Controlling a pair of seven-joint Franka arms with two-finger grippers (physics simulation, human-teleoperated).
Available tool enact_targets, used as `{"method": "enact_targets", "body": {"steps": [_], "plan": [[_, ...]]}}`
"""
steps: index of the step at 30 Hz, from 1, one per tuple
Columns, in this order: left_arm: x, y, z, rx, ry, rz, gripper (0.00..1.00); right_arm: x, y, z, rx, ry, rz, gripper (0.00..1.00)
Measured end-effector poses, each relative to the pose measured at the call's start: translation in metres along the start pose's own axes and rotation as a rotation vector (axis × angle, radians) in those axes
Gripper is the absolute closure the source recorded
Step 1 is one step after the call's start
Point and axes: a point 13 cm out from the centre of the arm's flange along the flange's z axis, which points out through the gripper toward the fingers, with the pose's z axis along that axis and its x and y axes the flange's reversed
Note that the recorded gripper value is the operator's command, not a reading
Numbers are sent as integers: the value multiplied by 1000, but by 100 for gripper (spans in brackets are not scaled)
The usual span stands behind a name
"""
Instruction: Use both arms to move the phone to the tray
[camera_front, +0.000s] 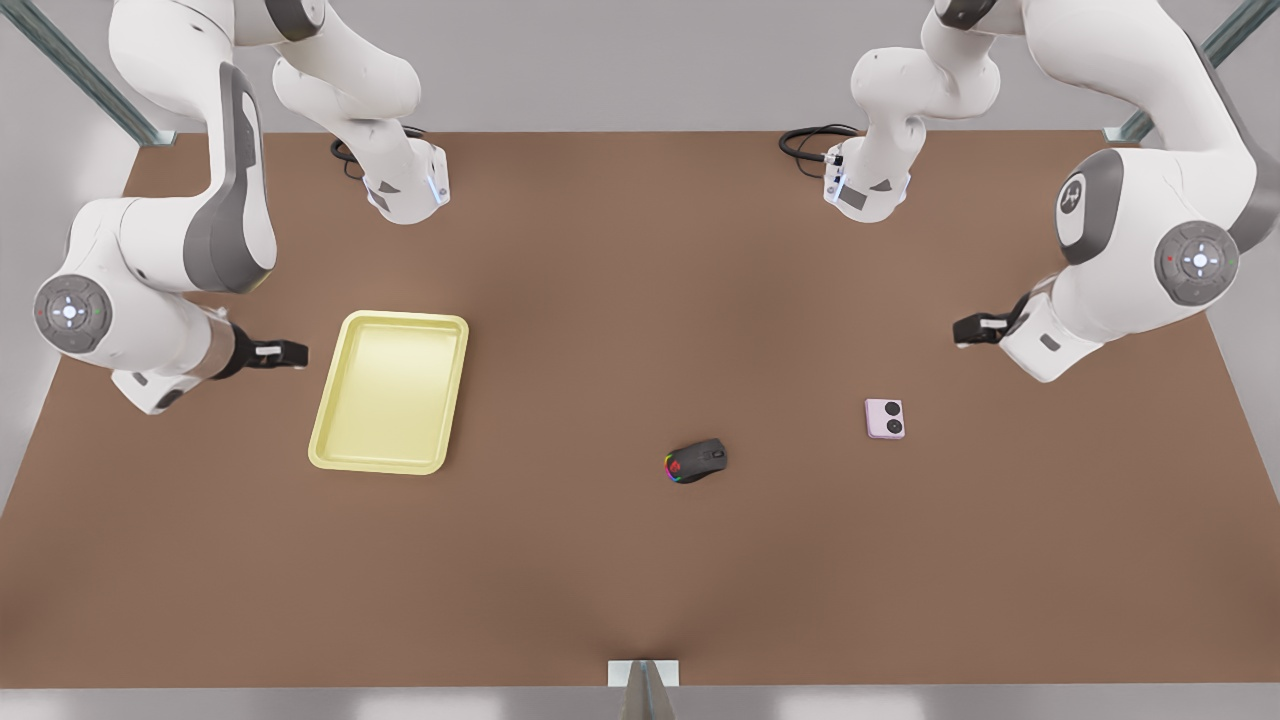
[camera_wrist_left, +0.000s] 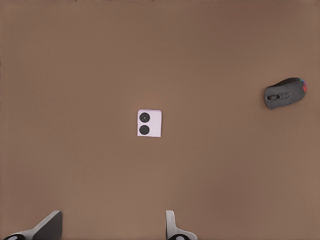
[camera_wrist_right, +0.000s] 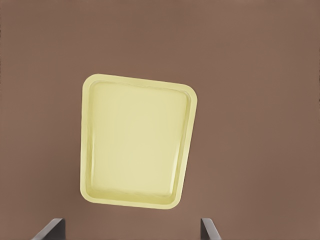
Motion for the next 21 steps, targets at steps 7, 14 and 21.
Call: {"method": "enact_targets", "body": {"steps": [7,14,21], "plan": [[13,5,226,-27,286,-28,0,-12,-1,-5,1,-50,-1,0],[-17,23,357,0,141,-80,0,-15,-1,-6,1,-65,-4,0],[-44,16,378,11,19,-76,0,-16,-2,-7,1,-70,-5,0]]}}
